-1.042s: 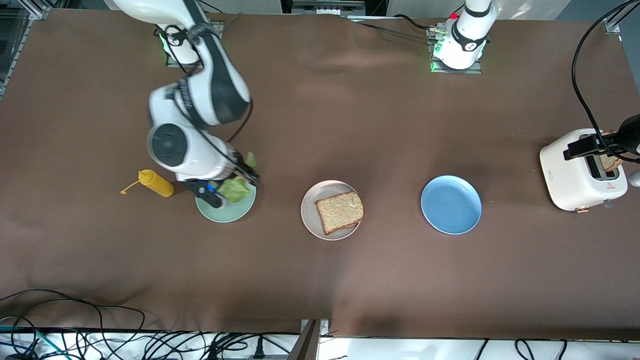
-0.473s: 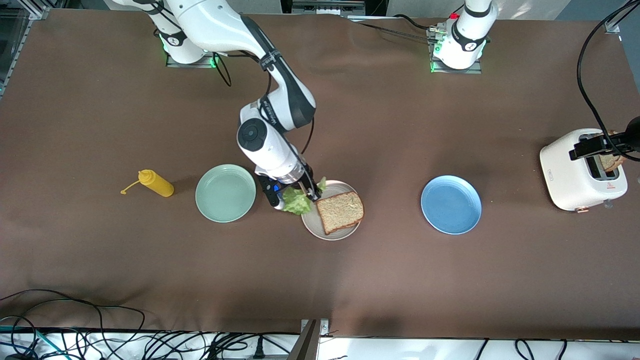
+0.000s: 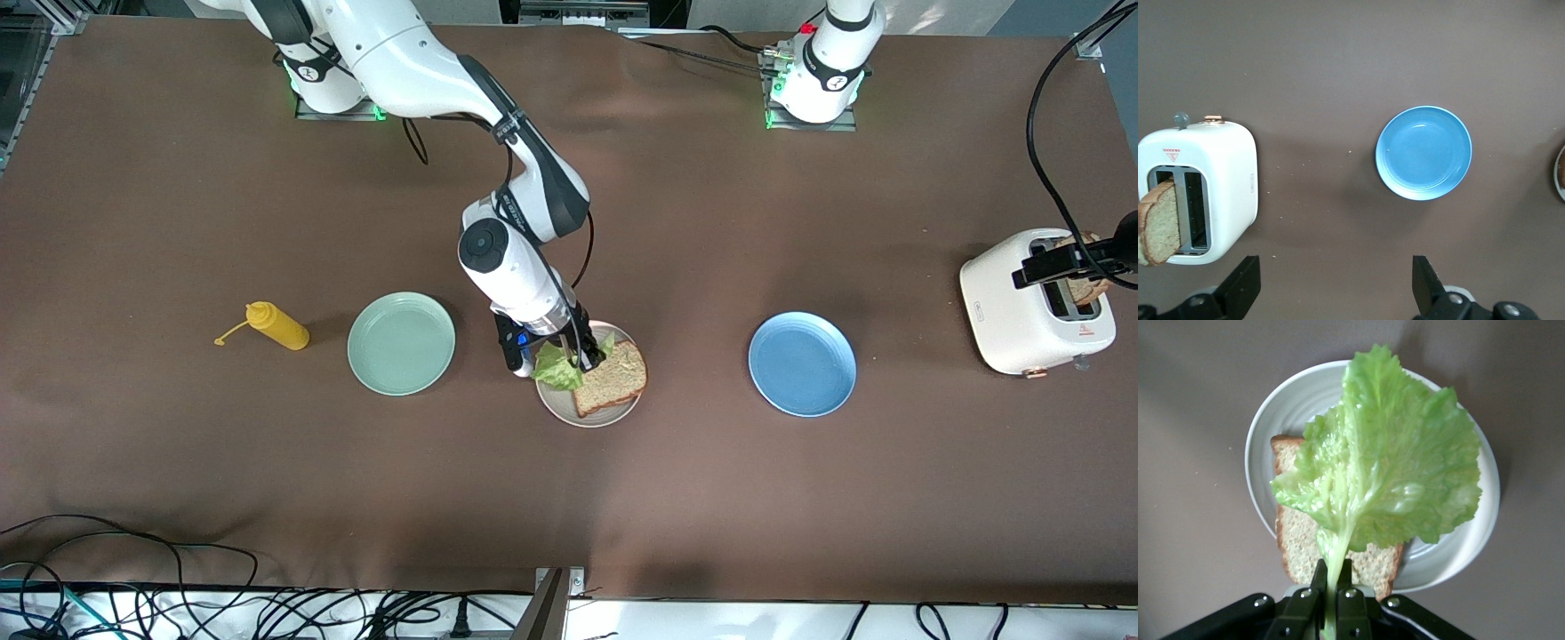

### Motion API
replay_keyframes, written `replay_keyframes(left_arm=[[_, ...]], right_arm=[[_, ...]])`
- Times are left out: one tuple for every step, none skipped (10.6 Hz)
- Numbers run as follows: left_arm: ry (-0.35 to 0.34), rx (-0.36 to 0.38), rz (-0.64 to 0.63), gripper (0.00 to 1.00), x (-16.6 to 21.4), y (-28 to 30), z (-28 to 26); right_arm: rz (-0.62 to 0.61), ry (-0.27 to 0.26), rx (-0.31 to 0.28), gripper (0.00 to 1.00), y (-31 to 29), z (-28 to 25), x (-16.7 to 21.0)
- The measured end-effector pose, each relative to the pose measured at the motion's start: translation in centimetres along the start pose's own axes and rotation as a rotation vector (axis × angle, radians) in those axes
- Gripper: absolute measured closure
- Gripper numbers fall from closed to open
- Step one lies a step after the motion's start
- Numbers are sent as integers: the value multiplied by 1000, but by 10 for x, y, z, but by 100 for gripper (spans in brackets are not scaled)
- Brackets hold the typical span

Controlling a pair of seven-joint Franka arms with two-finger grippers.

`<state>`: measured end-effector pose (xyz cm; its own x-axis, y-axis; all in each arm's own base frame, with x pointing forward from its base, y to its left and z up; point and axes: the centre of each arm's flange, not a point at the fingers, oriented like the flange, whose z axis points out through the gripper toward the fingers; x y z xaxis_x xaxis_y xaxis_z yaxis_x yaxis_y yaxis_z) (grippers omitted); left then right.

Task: Make sandwich on beige plate with both arms
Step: 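Lower the lettuce onto the bread and open the right gripper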

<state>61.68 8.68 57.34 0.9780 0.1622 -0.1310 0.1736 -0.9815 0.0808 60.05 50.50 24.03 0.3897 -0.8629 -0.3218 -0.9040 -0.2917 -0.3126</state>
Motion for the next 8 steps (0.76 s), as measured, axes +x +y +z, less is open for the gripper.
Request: replay_keyframes(left_arm=[[5,-66,-38,0,0,-23,-3],[9,-87,-62,0,0,-41,-5],[9,-80,-60,0,0,-42,-5],[7,-60,-36,0,0,-30,-4],[4,-37,-5,0,0,-13,-2],[3,-16,24,0,0,2,-1],[5,3,43,0,-1,13,-1],[8,17,59,0,-1,21,0]], right_arm=[[2,3,3,86,0,4,3],[4,2,6,74,-1,3,3],[9,0,12,61,-3,1,2],[16,-3,19,50,-6,-1,-1],[18,-6,24,36,-8,-4,-2],[18,-9,30,22,-10,-7,-4],[16,-7,33,6,-14,-14,-4],[15,-1,21,2,-18,-24,-2]])
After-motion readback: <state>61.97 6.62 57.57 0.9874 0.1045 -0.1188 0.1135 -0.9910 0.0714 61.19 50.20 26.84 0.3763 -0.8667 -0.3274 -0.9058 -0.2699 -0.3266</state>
